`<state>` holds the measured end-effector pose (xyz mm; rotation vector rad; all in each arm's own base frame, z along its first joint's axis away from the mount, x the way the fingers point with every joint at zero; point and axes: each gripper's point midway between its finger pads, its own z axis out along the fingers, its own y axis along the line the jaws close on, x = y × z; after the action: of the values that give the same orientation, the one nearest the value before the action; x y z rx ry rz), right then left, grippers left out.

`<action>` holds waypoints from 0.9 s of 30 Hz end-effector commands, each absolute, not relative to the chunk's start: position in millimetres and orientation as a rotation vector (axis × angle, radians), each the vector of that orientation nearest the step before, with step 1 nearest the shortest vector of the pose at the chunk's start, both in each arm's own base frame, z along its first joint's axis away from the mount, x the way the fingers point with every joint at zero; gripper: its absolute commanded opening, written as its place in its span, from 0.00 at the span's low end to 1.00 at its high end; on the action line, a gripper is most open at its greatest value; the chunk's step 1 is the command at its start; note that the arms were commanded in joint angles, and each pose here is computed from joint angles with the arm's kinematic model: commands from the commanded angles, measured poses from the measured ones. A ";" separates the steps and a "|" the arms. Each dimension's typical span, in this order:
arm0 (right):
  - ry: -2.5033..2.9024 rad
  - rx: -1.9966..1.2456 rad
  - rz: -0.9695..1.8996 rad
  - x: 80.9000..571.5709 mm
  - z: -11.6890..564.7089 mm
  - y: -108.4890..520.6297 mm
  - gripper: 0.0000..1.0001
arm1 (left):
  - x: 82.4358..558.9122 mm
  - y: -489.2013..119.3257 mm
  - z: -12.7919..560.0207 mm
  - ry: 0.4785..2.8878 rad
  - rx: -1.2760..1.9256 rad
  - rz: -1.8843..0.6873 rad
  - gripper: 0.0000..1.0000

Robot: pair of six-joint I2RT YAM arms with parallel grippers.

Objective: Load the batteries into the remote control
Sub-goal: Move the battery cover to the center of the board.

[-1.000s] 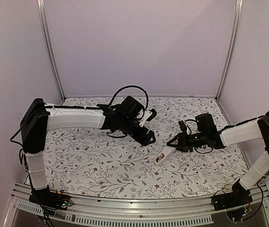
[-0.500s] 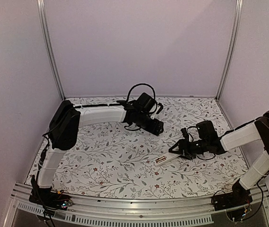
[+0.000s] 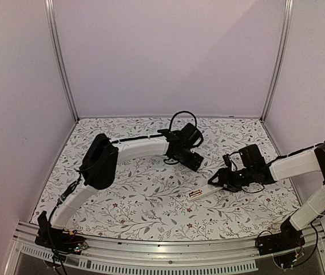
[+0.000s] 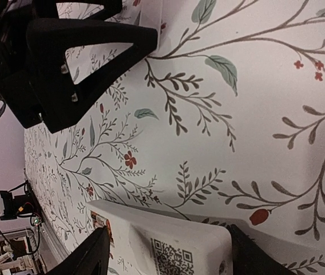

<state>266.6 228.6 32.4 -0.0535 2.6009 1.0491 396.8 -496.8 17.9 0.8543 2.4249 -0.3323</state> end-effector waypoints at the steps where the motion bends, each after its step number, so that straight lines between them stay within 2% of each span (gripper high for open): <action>1: 2.716 -0.003 0.822 259.5 13.2 198.6 0.69 | 389.6 -496.6 1.0 2.439 0.917 -0.226 0.82; 6: 2.736 -0.038 0.781 257.2 15.9 194.5 0.68 | 386.9 -483.9 -7.4 2.475 0.945 -0.139 0.76; 13: 2.751 -0.077 0.863 253.1 14.8 205.9 0.64 | 368.7 -438.6 -11.0 2.554 0.976 -0.107 0.48; 20: 2.745 -0.117 0.967 249.6 18.4 224.8 0.63 | 344.1 -406.1 -4.5 2.579 1.037 -0.224 0.35; 23: 2.735 -0.134 1.030 248.4 24.2 233.2 0.62 | 340.8 -402.8 11.9 2.515 1.048 -0.321 0.35; 27: 2.716 -0.139 1.039 250.5 33.7 234.4 0.64 | 353.9 -417.0 44.2 2.384 1.039 -0.414 0.50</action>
<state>259.3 228.9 31.1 -0.1329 2.6818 0.9967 341.1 -400.8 12.9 1.0278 2.5146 -0.2854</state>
